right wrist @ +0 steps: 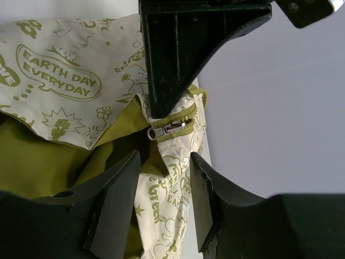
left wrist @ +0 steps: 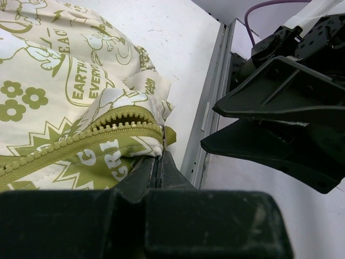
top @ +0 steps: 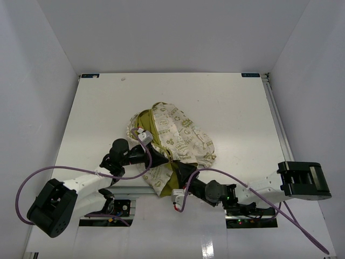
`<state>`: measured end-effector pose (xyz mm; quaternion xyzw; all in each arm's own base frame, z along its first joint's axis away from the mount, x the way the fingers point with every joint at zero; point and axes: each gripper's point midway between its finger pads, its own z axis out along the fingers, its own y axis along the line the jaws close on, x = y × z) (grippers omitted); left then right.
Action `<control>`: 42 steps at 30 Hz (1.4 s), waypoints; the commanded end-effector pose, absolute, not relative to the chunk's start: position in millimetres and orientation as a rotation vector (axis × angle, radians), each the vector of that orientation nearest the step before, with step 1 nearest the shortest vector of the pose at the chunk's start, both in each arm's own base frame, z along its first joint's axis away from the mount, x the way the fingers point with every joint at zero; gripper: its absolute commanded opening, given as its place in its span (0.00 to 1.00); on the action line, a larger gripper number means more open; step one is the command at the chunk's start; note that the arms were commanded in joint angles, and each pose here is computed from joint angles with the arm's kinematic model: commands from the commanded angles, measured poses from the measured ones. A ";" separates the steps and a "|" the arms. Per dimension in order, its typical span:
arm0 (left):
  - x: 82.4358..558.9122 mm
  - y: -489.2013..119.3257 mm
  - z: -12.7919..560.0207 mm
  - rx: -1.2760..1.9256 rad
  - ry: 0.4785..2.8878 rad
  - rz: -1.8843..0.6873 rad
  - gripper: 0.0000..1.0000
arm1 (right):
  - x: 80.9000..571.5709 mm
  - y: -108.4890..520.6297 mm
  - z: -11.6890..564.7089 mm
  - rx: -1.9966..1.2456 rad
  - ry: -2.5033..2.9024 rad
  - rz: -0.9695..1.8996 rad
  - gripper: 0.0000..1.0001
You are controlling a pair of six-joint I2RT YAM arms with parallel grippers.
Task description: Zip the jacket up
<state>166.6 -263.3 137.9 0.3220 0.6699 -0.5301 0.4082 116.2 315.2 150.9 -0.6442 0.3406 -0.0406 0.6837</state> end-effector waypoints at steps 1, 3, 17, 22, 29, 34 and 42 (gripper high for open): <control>165.4 -266.9 151.2 0.841 1.633 -1.355 0.00 | 116.1 324.9 183.8 -1.322 0.716 -0.060 0.49; 165.3 -266.8 152.4 0.842 1.627 -1.355 0.00 | 117.9 325.9 184.1 -1.318 0.715 -0.068 0.49; 162.7 -265.7 155.0 0.844 1.613 -1.357 0.00 | 123.3 342.9 175.9 -1.329 0.704 -0.081 0.52; 161.8 -265.4 155.0 0.845 1.610 -1.359 0.00 | 129.6 344.9 177.7 -1.305 0.706 -0.099 0.52; 160.2 -265.0 155.3 0.848 1.607 -1.363 0.00 | 137.5 347.3 176.1 -1.280 0.716 -0.132 0.52; 159.8 -264.9 156.9 0.850 1.599 -1.363 0.00 | 141.4 343.6 179.8 -1.251 0.718 -0.149 0.51; 159.2 -265.0 157.3 0.853 1.596 -1.366 0.00 | 143.1 344.5 183.9 -1.228 0.717 -0.147 0.47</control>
